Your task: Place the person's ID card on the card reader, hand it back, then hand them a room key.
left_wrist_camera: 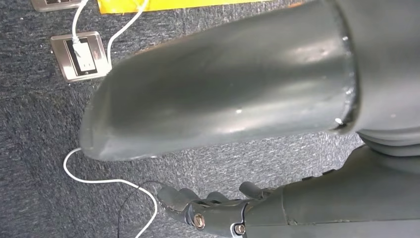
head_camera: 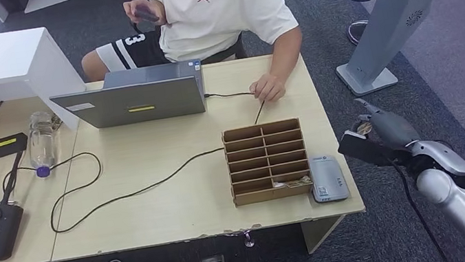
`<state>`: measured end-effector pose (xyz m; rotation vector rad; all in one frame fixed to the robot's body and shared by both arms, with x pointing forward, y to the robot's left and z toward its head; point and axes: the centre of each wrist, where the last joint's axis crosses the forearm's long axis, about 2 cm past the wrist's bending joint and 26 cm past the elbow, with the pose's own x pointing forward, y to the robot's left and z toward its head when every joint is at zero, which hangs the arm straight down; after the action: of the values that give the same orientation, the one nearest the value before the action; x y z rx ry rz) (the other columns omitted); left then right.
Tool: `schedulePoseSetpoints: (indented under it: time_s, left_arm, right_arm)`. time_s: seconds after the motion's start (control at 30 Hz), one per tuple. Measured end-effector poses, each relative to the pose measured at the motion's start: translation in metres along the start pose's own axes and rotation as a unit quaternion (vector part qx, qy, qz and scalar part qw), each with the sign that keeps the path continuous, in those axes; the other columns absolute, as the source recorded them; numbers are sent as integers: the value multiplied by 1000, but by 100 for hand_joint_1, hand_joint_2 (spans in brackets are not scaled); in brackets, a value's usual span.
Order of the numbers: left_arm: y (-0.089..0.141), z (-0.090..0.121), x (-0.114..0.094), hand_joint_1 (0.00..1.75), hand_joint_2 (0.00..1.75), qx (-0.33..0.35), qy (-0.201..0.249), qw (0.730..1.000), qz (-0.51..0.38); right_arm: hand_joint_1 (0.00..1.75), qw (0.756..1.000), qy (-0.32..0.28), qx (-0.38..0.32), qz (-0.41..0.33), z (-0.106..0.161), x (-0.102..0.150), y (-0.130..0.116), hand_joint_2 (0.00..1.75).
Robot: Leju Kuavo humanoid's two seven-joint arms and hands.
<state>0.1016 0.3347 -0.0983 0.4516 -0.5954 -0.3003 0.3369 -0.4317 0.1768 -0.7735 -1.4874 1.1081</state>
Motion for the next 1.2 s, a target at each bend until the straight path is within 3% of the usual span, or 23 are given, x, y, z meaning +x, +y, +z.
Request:
schedulePoseSetpoints:
  time_s: [1.2]
  left_arm:
    - [-1, -1, 5, 0, 0, 1, -9, 1000, -8]
  right_arm:
    - [175, 997, -13, 75, -27, 20, 28, 69, 175]
